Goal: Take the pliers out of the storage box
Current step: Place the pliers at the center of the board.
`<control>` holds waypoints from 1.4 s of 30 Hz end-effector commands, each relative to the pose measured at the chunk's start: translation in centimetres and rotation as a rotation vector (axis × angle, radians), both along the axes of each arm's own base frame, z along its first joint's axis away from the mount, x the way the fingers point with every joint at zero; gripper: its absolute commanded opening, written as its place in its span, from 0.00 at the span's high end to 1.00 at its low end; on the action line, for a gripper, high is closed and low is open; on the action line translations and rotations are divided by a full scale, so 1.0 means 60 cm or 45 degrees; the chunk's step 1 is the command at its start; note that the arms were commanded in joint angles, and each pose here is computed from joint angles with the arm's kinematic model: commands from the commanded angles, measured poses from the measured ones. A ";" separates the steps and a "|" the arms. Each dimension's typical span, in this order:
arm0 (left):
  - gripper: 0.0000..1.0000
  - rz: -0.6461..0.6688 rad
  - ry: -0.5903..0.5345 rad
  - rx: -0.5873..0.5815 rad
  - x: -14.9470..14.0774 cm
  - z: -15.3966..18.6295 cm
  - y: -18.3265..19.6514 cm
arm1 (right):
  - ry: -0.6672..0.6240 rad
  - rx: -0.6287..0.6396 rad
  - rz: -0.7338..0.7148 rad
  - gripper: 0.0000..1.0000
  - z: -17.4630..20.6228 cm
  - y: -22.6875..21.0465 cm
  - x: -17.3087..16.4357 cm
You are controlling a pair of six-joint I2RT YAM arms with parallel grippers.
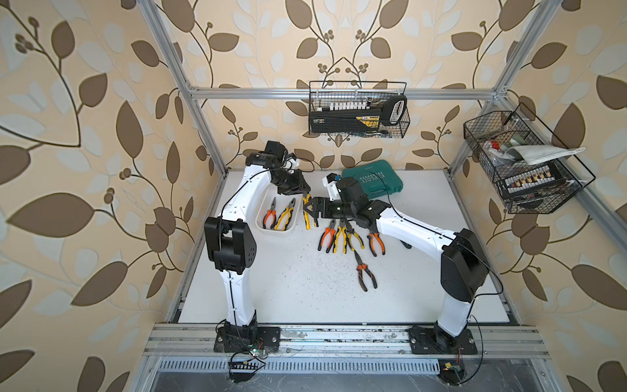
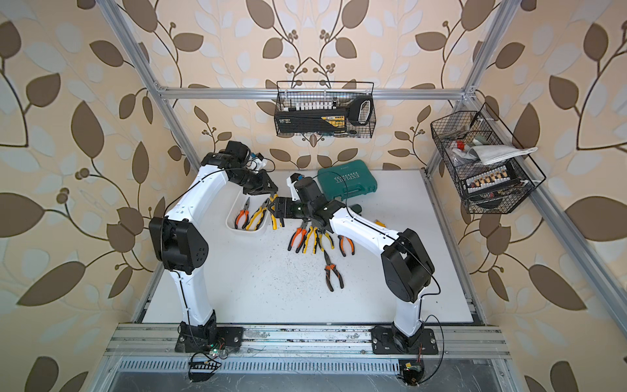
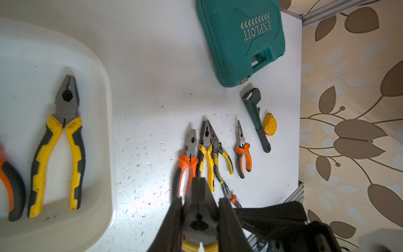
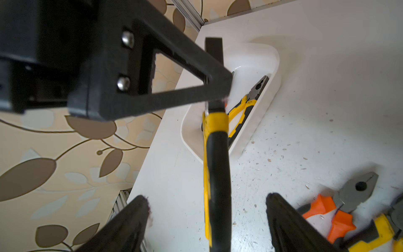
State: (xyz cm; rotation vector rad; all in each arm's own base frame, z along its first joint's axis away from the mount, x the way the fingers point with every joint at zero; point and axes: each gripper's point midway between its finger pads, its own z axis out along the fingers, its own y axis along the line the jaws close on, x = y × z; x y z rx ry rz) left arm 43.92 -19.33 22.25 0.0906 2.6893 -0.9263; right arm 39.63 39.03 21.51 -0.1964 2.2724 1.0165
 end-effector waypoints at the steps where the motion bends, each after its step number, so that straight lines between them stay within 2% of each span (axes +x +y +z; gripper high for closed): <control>1: 1.00 -0.051 -0.069 -0.137 -0.026 0.070 -0.030 | 0.005 -0.050 -0.002 0.17 -0.011 0.007 0.015; 11: 1.00 -0.076 -0.055 -0.153 -0.035 0.070 -0.037 | 0.017 -0.039 -0.003 0.38 -0.014 0.005 0.037; 17: 1.00 -0.109 -0.052 -0.166 -0.042 0.071 -0.052 | 0.041 -0.037 -0.007 0.45 -0.025 0.004 0.042; 21: 1.00 -0.147 -0.094 -0.144 -0.043 0.075 -0.074 | 0.061 -0.044 -0.014 0.53 -0.034 0.001 0.043; 27: 1.00 -0.162 -0.097 -0.116 -0.045 0.066 -0.082 | 0.074 -0.047 -0.023 0.83 -0.036 -0.007 0.036; 31: 0.98 -0.158 -0.095 -0.094 -0.043 0.058 -0.078 | 0.076 -0.043 -0.021 0.92 -0.033 -0.012 0.029; 32: 0.91 -0.160 -0.102 -0.084 -0.043 0.057 -0.077 | 0.077 -0.042 -0.018 0.92 -0.032 -0.014 0.027; 34: 0.58 -0.169 -0.118 -0.067 -0.040 0.053 -0.075 | 0.078 -0.043 -0.013 0.93 -0.031 -0.017 0.021; 37: 0.21 -0.210 -0.196 -0.014 -0.032 0.055 -0.070 | 0.095 -0.062 0.001 0.94 -0.040 -0.031 0.004; 39: 0.04 -0.268 -0.266 0.038 -0.028 0.054 -0.065 | 0.118 -0.087 0.011 0.95 -0.052 -0.050 -0.014; 42: 0.01 -0.381 -0.349 0.101 -0.030 0.042 -0.062 | 0.171 -0.117 0.026 0.96 -0.078 -0.090 -0.047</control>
